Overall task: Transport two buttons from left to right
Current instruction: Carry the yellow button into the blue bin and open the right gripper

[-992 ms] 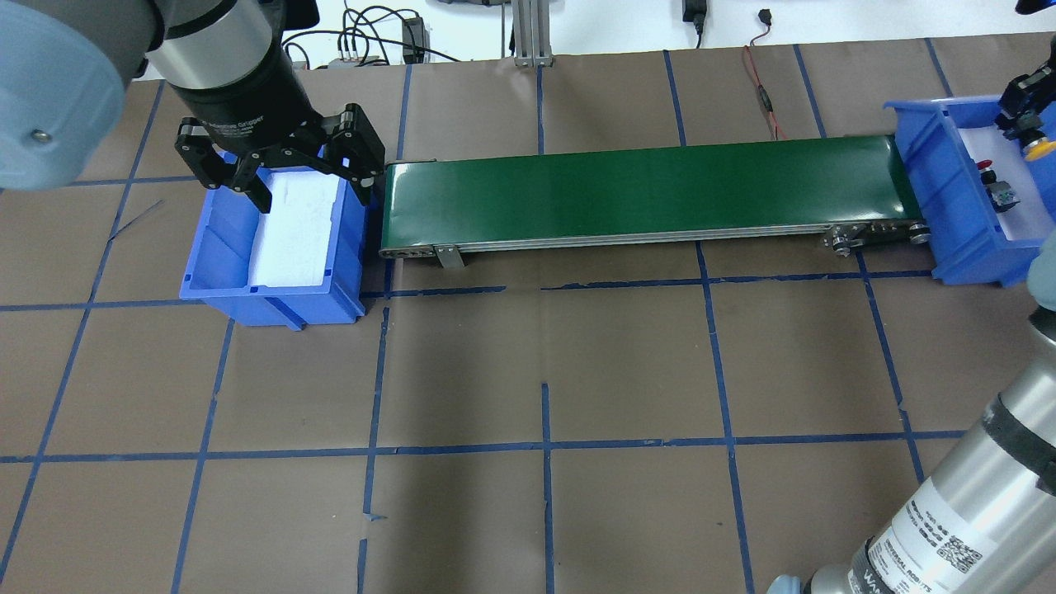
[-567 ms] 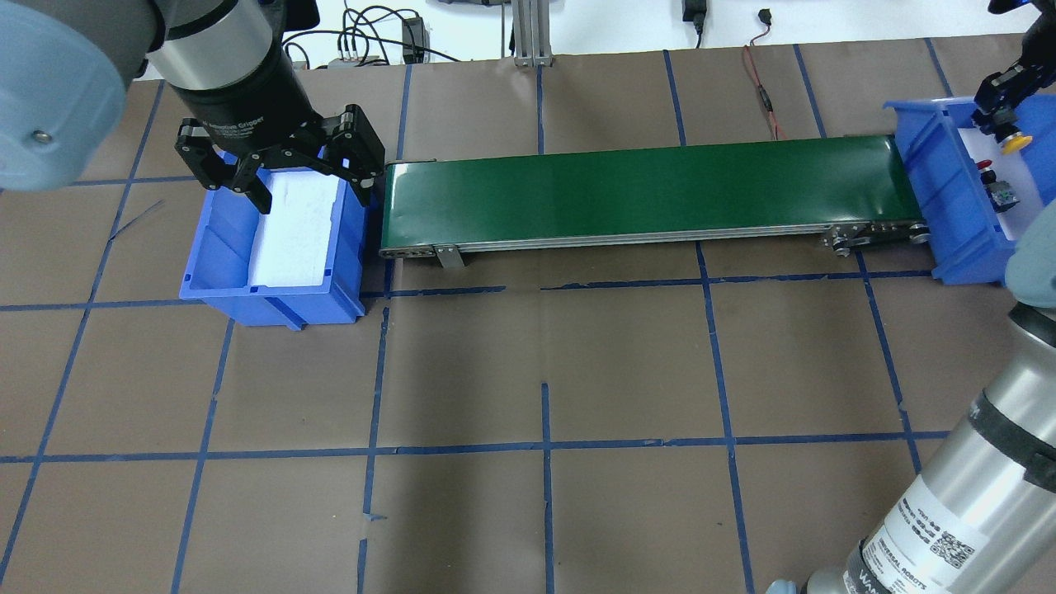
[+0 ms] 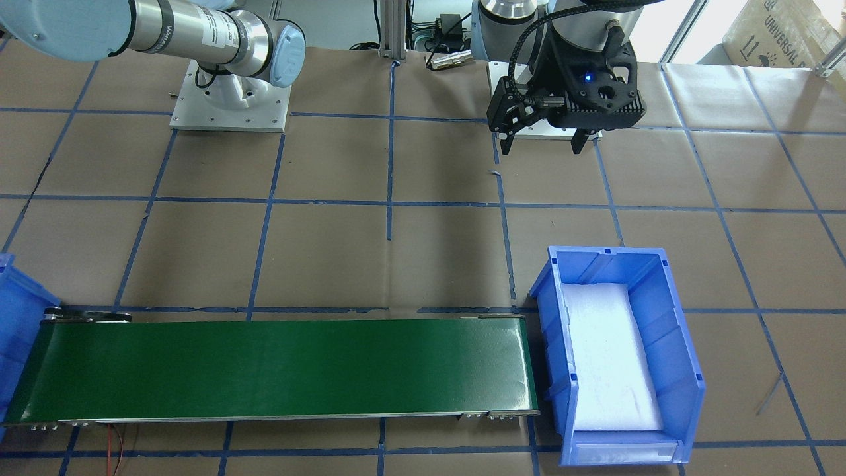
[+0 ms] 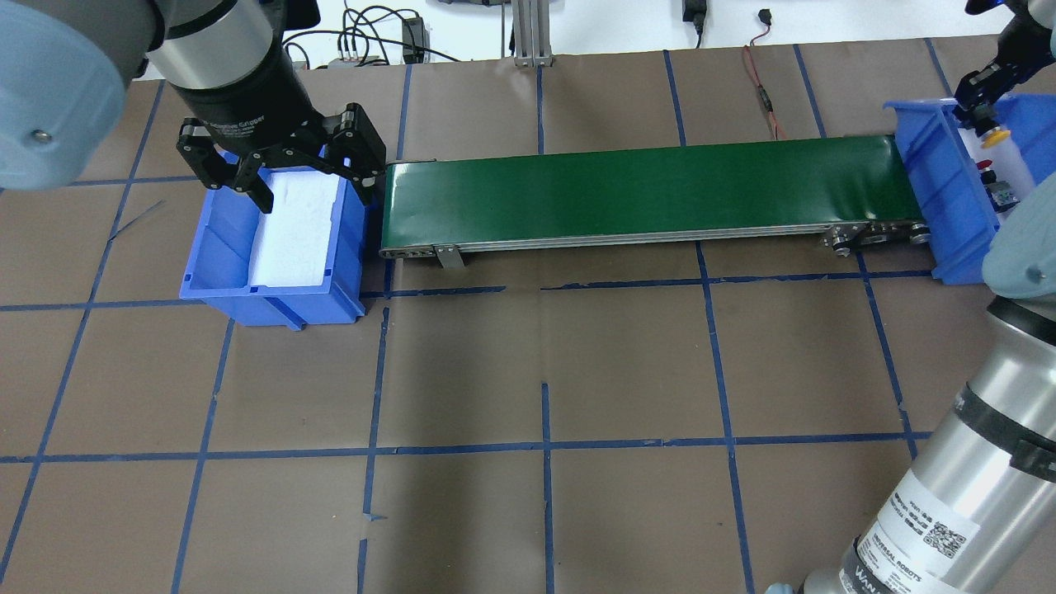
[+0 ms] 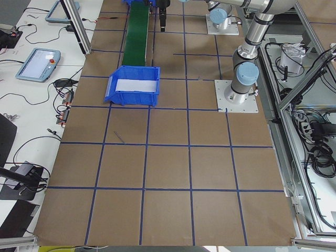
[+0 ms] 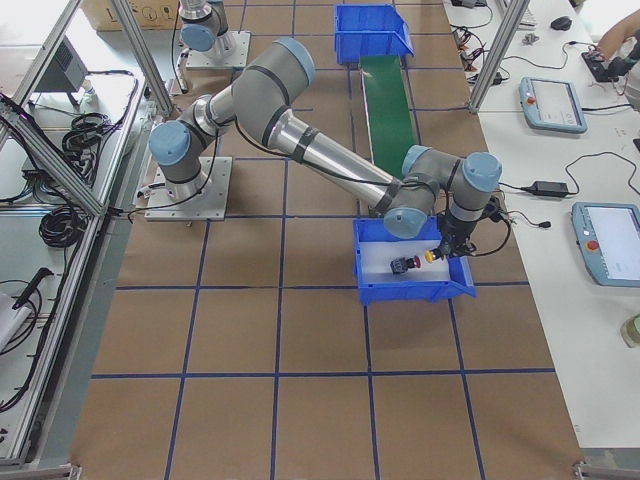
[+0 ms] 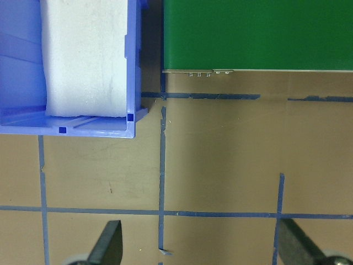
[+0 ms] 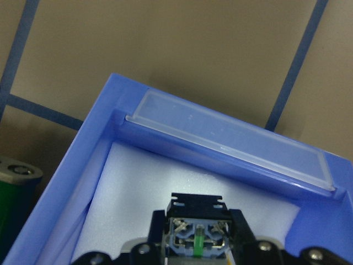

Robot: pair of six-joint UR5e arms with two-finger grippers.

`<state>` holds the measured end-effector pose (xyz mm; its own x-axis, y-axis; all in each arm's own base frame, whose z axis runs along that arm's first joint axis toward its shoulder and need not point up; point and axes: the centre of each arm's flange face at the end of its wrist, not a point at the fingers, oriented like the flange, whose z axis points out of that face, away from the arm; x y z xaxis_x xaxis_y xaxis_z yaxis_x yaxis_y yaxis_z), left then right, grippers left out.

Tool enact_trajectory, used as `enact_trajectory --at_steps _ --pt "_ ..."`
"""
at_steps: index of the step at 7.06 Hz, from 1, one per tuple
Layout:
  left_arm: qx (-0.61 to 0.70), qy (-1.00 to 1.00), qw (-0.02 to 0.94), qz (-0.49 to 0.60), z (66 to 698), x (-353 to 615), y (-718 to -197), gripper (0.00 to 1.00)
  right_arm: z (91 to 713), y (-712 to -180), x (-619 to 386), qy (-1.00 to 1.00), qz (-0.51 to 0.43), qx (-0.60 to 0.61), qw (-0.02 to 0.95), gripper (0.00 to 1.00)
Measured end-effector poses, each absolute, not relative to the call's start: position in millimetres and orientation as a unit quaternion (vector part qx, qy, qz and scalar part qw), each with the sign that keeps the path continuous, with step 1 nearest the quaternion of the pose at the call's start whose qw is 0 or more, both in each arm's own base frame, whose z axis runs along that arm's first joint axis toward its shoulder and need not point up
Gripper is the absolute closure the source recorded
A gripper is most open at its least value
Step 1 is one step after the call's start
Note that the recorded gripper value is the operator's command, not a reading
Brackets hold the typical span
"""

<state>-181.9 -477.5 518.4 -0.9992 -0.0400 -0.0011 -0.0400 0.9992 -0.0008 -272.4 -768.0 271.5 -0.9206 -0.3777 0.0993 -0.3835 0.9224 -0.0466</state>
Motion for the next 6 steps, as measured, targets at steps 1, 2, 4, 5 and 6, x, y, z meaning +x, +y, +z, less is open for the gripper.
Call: enact_trajectory --at_steps 1,2,4,5,6 --pt "-0.02 1.0 0.0 0.0 518 -182 -477 0.0 269 -768 -273 -0.98 0.032 0.194 0.043 0.29" --pt "-0.019 1.0 0.001 0.0 519 -183 -477 0.0 266 -769 -273 -0.98 0.03 0.194 0.042 0.24" --pt "-0.019 1.0 0.002 -0.001 519 -182 -477 0.0 257 -769 -273 -0.98 0.023 0.194 0.037 0.14" --pt "-0.019 1.0 0.002 -0.001 518 -182 -477 0.0 259 -768 -273 -0.98 0.022 0.194 0.037 0.12" --pt "-0.019 1.0 0.002 0.0 518 -182 -477 0.0 269 -766 -272 -0.98 0.024 0.194 0.039 0.1"
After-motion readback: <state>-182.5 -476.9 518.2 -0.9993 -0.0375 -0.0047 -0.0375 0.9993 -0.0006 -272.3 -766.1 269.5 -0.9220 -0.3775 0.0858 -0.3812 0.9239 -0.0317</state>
